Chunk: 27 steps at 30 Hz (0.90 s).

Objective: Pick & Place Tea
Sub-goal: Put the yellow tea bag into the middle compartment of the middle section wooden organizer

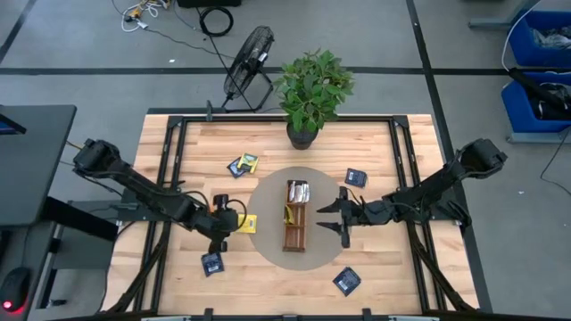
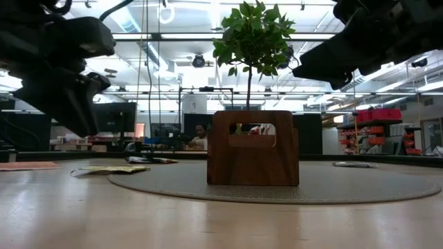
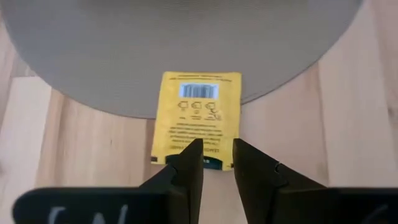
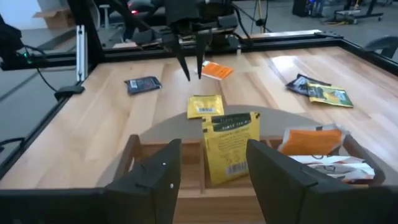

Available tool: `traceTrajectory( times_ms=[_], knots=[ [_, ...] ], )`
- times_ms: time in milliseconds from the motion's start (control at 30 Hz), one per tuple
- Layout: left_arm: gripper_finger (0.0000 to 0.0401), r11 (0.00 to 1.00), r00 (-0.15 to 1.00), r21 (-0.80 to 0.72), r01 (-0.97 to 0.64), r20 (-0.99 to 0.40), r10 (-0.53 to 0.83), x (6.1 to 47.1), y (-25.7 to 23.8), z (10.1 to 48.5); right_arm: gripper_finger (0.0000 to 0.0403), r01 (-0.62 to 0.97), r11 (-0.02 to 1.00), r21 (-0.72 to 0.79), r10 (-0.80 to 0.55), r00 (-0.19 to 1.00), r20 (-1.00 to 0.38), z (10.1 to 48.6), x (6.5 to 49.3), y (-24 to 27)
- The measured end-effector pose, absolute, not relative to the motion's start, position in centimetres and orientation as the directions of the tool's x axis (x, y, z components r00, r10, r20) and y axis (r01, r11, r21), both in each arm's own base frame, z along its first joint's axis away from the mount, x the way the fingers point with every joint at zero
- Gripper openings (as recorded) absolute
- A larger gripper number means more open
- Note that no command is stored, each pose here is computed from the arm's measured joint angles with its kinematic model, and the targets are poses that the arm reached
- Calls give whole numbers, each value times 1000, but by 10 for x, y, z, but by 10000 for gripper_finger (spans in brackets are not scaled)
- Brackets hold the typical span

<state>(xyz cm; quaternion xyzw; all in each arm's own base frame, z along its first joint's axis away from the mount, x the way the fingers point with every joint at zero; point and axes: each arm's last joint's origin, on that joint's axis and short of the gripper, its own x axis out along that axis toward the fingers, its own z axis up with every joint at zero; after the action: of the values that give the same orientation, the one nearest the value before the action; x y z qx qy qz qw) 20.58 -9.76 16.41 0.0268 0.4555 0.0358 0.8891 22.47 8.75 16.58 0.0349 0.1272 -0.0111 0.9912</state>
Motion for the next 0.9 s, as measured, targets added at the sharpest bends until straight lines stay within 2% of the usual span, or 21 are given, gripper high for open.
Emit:
traceTrajectory(
  times_ms=[133,400,533,733,900],
  knots=[
    [113,995,573,88,-40,-814,95,208,-98,160,190,36,996,78,-15,965,-260,165,225,87],
    [191,995,535,98,-25,-839,96,214,-102,144,190,41,996,83,-18,964,-266,164,224,87],
    [217,995,526,96,-29,-845,97,216,-102,140,190,58,995,82,-34,962,-271,164,224,87],
    [223,997,466,71,-24,-882,74,220,-100,127,190,61,995,82,-37,961,-274,163,224,86],
    [181,997,450,46,-61,-891,69,223,-96,124,190,100,992,75,-75,958,-277,163,224,85]
  ],
)
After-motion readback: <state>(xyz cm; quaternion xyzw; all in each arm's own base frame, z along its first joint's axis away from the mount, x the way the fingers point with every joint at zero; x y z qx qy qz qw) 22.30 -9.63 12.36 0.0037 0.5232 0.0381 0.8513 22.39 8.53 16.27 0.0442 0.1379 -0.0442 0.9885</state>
